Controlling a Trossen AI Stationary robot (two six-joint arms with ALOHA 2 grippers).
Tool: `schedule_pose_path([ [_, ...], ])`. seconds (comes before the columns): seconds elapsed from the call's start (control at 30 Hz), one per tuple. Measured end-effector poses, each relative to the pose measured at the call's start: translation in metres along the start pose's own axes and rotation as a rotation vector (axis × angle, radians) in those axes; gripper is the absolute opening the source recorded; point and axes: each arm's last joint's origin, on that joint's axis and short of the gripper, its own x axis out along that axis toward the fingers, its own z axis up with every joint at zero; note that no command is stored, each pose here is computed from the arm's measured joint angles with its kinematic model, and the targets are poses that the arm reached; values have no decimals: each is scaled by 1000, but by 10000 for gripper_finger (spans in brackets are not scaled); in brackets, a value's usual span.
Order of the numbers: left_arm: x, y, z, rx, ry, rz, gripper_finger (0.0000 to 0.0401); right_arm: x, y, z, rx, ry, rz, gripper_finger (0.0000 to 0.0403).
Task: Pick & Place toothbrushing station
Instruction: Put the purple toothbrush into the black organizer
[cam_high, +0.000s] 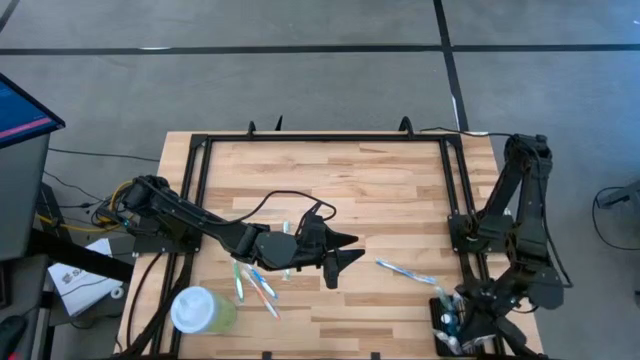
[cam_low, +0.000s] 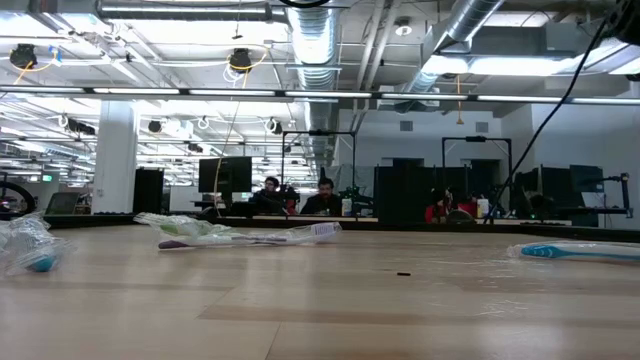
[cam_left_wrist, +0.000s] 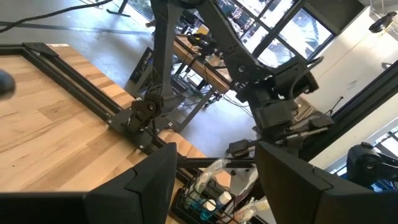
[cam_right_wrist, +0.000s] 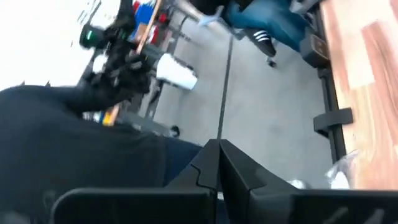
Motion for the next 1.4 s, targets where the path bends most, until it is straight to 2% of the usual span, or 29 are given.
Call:
schedule_pose_path([
  [0.13,0,0,0,29,0,0,213,6,12,7,121,-38,-7,1],
  [0.27,0,0,0,31,0,0,213,14,19,9,263,-75,-78,0],
  [0.43,0,0,0,64,0,0,213,29,11,-5,451,-59,-197,0],
  [0.57,0,0,0,103,1,-1,213,35,6,-14,542,-79,-228,0],
  [0.73,0,0,0,119,8,-11,213,33,6,-17,574,-103,-232,0],
  [1.1,0,-1,-1,131,18,-24,213,30,-5,-22,634,12,-364,0],
  [1.4,0,-1,-1,133,34,-40,213,28,-8,-23,635,37,-407,0],
])
